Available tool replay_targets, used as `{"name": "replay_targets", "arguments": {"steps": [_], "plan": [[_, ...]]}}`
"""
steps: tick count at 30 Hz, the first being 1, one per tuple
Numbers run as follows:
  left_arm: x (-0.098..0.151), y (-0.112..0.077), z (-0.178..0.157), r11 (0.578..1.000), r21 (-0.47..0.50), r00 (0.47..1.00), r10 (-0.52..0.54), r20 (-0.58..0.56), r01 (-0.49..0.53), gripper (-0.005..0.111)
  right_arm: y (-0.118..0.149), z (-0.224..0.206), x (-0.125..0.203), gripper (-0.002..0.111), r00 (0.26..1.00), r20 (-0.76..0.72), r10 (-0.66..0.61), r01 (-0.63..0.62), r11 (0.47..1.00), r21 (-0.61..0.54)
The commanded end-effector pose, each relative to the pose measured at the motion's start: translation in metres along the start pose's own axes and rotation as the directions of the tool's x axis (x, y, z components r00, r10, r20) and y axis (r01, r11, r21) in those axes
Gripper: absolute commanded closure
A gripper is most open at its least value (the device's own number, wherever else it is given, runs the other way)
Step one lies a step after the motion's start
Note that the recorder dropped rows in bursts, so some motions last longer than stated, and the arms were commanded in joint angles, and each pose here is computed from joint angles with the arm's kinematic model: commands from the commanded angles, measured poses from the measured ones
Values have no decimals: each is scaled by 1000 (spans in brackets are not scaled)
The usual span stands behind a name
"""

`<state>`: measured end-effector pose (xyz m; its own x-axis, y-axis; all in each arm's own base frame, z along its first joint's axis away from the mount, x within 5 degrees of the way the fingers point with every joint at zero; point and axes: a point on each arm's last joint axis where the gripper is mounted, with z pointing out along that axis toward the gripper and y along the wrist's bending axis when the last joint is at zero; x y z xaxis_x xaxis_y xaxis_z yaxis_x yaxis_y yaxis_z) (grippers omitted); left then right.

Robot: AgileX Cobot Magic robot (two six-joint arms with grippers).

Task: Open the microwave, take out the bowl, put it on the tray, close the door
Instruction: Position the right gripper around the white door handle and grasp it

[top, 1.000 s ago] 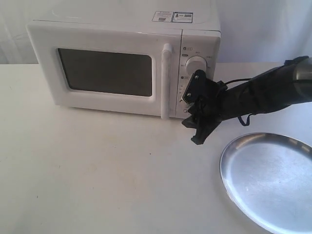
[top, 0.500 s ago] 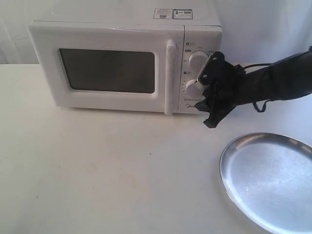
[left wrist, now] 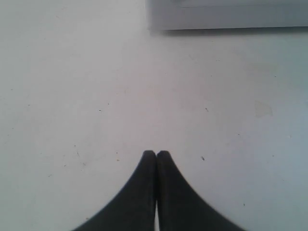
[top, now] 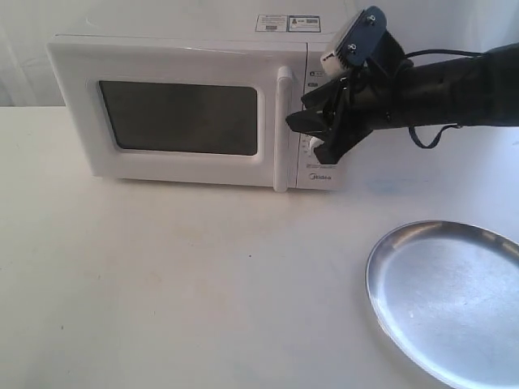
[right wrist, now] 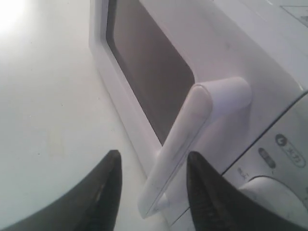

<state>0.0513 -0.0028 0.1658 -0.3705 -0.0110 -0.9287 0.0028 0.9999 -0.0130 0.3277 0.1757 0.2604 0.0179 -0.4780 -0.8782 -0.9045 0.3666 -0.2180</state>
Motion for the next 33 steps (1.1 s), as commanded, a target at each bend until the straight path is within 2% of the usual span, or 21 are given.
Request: {"name": "replay_targets", "arguments": {"steps": [1,9,14,20,25,33], "plan": [[1,-1,0,1000,8,1000,-5,3,5,107,-2,7,8,67,999,-6,36,-36,999,1],[1,-1,0,1000,8,1000,-5,3,5,107,-11,33,30,59,988,25,151,-151,988,19],[1,-1,0,1000,8,1000,-5,3,5,107,-16,43,36,57,984,25,176,-177,984,18],[1,-1,0,1000,8,1000,-5,3,5,107,-13,51,33,57,978,91,189,-181,980,-83],[1,-1,0,1000,8,1000,-5,3,5,107,-13,56,26,57,979,99,178,-172,983,-71],[1,-1,0,1000,8,1000,-5,3,5,107,-1,65,17,57,981,108,159,-147,982,-115]]}}
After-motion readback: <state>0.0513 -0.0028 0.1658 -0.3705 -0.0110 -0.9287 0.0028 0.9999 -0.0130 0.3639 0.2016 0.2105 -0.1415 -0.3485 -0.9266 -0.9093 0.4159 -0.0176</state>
